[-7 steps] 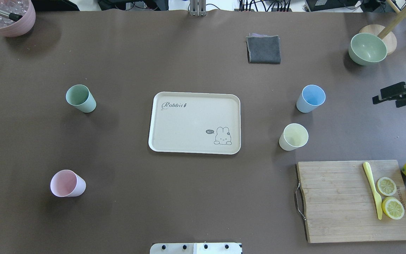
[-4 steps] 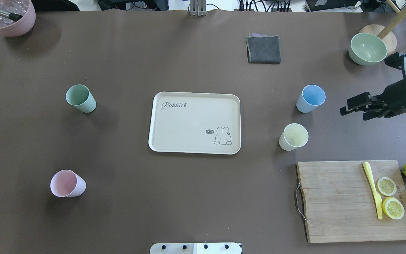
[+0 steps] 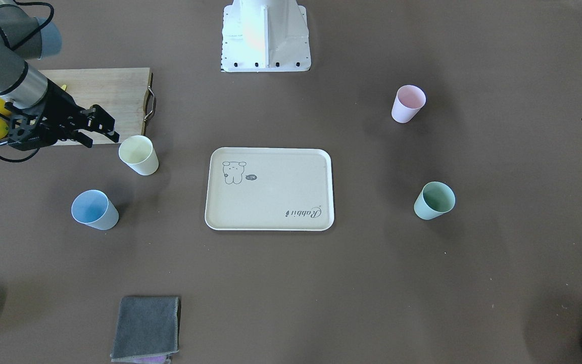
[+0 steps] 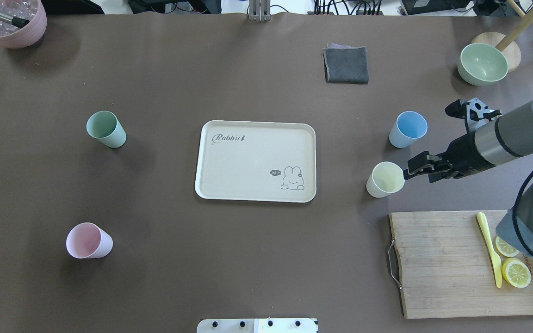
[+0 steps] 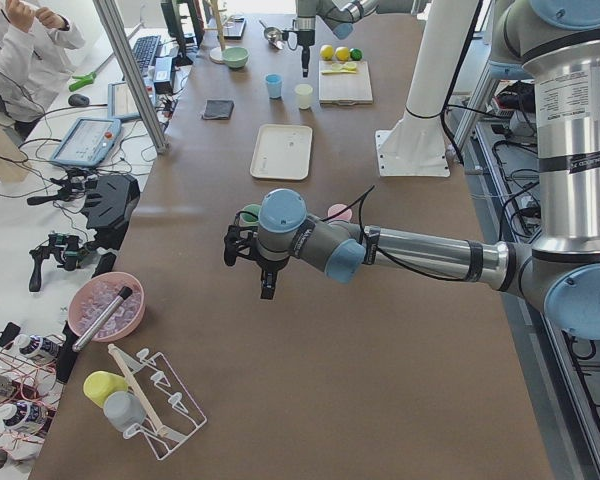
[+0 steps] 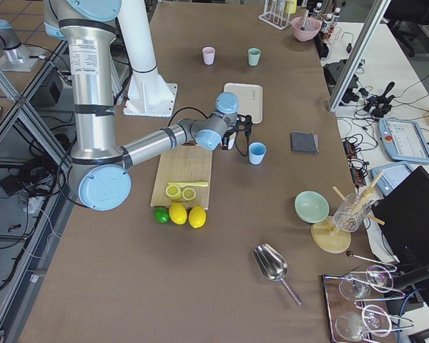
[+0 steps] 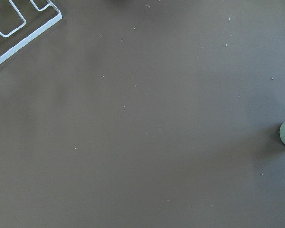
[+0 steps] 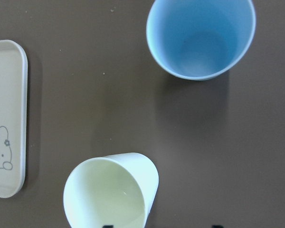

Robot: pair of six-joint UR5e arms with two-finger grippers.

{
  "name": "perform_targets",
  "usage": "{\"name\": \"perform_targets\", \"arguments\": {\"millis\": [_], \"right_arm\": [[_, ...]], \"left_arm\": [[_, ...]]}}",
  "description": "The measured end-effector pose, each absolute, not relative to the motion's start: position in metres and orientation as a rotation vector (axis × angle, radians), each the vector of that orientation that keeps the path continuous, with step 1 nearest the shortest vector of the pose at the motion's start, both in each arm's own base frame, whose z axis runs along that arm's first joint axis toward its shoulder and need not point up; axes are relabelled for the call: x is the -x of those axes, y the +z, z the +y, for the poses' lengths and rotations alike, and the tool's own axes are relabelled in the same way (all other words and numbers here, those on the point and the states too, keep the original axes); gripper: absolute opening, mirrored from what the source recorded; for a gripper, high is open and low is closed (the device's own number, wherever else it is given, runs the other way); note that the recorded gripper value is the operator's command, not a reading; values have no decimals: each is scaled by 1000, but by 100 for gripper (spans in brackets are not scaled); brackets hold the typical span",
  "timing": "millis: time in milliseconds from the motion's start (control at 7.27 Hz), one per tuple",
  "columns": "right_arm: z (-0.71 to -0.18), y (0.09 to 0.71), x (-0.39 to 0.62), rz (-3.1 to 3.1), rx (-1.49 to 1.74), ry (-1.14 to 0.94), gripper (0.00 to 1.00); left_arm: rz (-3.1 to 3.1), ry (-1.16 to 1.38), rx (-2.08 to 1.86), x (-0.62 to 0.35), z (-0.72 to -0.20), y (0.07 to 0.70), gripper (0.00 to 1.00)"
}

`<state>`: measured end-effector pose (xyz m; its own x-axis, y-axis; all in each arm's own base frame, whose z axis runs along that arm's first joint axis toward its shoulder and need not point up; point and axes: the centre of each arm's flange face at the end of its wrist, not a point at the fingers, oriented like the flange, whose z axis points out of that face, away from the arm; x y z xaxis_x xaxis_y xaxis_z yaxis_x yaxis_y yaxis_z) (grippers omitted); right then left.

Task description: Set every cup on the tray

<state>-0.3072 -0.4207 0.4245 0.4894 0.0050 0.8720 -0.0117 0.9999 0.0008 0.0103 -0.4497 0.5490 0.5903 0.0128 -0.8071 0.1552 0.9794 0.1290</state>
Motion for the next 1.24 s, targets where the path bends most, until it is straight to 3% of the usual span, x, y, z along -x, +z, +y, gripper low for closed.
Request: {"name": "perform_targets", "arguments": {"millis": [138,688,825,1238], "right_arm": [[-422,419,321,-1041,0,5,23],[-424,416,332,-1021,13,7,22],[-424,416,332,-1019,13,8,4],[-427,416,330,-1019,11,15,0]], "left_arm": [[938,-82,-194,-11,-449,548,98],[940,-79,-198,-10,-440,554,98],[941,-78,-200,-9,-439,555,98],[941,-78,-203,-8,-433,558,98]]}}
